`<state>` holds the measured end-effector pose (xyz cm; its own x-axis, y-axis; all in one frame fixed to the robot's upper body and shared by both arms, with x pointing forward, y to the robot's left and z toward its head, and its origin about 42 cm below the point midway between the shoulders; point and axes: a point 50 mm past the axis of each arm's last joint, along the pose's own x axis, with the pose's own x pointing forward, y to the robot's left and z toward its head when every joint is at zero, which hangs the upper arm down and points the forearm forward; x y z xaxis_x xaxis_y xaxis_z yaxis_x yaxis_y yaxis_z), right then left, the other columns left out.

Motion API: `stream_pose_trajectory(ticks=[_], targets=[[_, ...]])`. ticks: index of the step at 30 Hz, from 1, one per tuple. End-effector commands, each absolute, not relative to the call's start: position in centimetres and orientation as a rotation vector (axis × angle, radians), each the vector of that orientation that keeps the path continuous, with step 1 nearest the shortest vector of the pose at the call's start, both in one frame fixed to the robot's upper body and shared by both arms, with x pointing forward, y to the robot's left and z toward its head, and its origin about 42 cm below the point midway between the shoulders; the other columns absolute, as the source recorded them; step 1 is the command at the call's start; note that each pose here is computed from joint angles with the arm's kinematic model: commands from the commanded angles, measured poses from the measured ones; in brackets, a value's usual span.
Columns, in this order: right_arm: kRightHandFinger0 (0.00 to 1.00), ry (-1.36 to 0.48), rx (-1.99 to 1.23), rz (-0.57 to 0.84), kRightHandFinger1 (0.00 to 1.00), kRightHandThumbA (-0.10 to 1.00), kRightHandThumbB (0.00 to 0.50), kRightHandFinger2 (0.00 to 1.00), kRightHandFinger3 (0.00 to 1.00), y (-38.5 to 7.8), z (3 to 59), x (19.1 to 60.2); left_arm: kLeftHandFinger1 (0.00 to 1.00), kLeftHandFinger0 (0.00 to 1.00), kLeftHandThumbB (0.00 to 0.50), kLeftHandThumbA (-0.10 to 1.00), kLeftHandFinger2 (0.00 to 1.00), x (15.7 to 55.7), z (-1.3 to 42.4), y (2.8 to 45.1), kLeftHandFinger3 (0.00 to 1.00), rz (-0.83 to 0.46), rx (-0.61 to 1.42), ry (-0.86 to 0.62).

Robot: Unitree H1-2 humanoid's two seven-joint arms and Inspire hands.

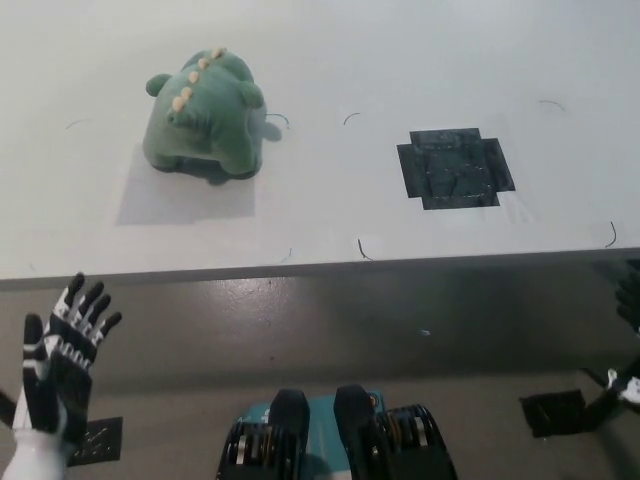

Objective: Use both hands to pick up a dinasour on the right side and move it to the left side

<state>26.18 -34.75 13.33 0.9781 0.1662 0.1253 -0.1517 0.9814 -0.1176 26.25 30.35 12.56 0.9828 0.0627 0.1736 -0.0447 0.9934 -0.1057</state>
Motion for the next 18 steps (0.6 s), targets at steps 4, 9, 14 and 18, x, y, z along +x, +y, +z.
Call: stream_pose_trajectory(ticks=[4, 9, 14, 18], targets=[[1.00, -0.186, -0.095, 0.156, 1.00, 1.00, 0.207, 1.00, 1.00, -35.5, 14.4, 24.0, 1.00, 1.00, 0.447, 1.00, 1.00, 23.7, 11.9, 29.4, 1.00, 0.007, -0.094, -0.172], [1.00, -0.164, -0.094, 0.160, 1.00, 1.00, 0.192, 1.00, 1.00, -35.3, 14.1, 23.0, 1.00, 1.00, 0.456, 1.00, 1.00, 22.6, 11.2, 29.2, 1.00, 0.002, -0.086, -0.143], [1.00, -0.155, -0.102, 0.160, 1.00, 0.99, 0.206, 1.00, 1.00, -35.5, 14.0, 22.6, 1.00, 1.00, 0.443, 1.00, 1.00, 21.7, 10.9, 29.1, 1.00, 0.000, -0.085, -0.137], [1.00, -0.154, -0.107, 0.155, 1.00, 1.00, 0.210, 1.00, 1.00, -35.4, 14.0, 22.2, 1.00, 1.00, 0.423, 1.00, 1.00, 21.3, 10.9, 29.0, 1.00, 0.001, -0.063, -0.141]])
